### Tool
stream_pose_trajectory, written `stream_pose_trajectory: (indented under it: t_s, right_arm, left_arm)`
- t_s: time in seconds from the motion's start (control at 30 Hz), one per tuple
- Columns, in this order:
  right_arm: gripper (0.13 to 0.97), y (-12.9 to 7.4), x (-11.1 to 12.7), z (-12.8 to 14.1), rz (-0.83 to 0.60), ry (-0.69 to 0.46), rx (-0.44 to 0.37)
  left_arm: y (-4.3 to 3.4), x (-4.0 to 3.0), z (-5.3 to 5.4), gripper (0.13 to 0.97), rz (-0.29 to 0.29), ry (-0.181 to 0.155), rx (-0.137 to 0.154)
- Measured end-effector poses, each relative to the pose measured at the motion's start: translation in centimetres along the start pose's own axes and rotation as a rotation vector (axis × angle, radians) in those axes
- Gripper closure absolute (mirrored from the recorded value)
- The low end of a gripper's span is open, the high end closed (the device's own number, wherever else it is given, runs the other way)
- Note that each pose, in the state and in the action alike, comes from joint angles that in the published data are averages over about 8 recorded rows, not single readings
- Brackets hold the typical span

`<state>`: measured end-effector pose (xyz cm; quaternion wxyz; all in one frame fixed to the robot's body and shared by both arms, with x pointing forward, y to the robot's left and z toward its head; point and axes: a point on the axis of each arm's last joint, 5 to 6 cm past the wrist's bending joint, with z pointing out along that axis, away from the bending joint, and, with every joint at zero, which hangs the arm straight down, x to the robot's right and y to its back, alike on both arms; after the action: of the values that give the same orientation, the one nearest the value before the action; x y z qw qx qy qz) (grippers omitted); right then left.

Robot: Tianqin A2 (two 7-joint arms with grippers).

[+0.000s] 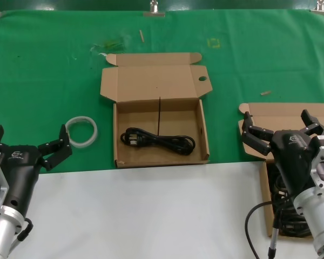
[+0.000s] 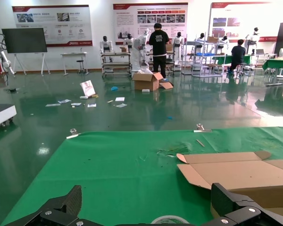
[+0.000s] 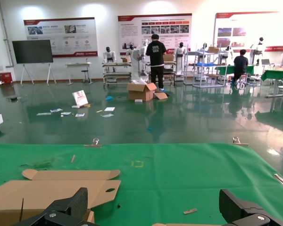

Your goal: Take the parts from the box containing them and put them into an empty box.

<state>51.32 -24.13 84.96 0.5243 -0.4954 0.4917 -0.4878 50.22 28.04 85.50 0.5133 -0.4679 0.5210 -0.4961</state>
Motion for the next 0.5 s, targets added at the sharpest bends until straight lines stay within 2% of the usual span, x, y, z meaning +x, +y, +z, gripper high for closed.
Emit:
stream_pose_trajectory:
  t_s: [0.5]
  right_arm:
    - [0.13,0.0,0.0,0.0,0.0,0.0,0.0]
  left_arm:
    - [0.0,0.0,0.0,0.132,0.0,0.0,0.0]
